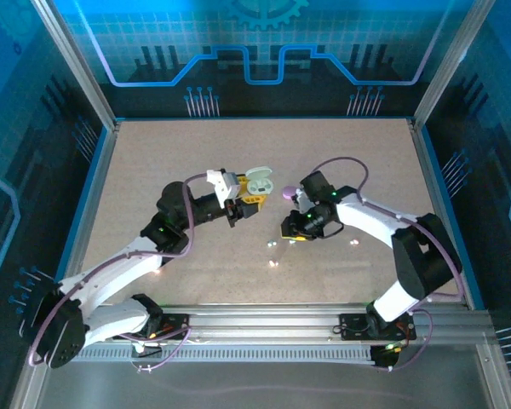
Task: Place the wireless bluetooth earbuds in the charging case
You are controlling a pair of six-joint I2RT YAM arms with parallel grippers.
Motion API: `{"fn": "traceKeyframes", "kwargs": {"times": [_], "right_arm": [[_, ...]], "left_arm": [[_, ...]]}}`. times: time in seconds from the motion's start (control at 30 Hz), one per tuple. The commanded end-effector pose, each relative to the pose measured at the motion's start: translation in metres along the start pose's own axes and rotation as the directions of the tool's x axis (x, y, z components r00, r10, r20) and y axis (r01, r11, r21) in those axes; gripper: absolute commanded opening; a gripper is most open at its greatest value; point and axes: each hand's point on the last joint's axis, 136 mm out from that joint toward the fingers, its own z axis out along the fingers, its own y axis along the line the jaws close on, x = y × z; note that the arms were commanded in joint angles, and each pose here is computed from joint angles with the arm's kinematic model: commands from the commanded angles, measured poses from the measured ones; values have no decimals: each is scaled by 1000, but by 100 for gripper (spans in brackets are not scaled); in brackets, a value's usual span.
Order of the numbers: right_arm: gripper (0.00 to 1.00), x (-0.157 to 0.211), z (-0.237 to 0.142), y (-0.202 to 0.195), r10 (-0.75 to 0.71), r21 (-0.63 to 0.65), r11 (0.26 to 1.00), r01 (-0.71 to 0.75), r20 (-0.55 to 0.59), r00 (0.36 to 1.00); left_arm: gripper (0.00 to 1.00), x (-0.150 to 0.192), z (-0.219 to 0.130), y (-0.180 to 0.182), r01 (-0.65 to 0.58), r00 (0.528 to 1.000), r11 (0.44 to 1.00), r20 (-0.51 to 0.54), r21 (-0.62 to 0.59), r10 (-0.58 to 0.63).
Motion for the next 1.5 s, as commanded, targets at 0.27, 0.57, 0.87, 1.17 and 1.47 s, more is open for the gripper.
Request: {"fn": "traceKeyframes", "kwargs": {"times": [0.27, 0.57, 0.87, 1.17, 1.47], "right_arm": [[39, -20, 21, -21, -51, 168, 984, 54, -25, 998], [39, -25, 32, -23, -135, 185, 972, 146, -68, 988], [40, -23, 43, -25, -158, 171, 968, 181, -138, 978], [38, -12, 37, -34, -123, 188, 970, 154, -165, 979], [38, 4, 26, -39, -90, 198, 972, 125, -175, 981]], "left_arm": [[27, 2, -12, 2, -48, 999, 998, -27, -37, 48], [27, 3, -8, 1, -34, 999, 999, -29, -19, 34], [27, 3, -6, 0, -17, 999, 1000, -31, -6, 17], [27, 6, -4, 1, -8, 999, 1000, -39, -3, 8], [27, 8, -2, 1, 3, 999, 1000, -40, 3, -3]]}}
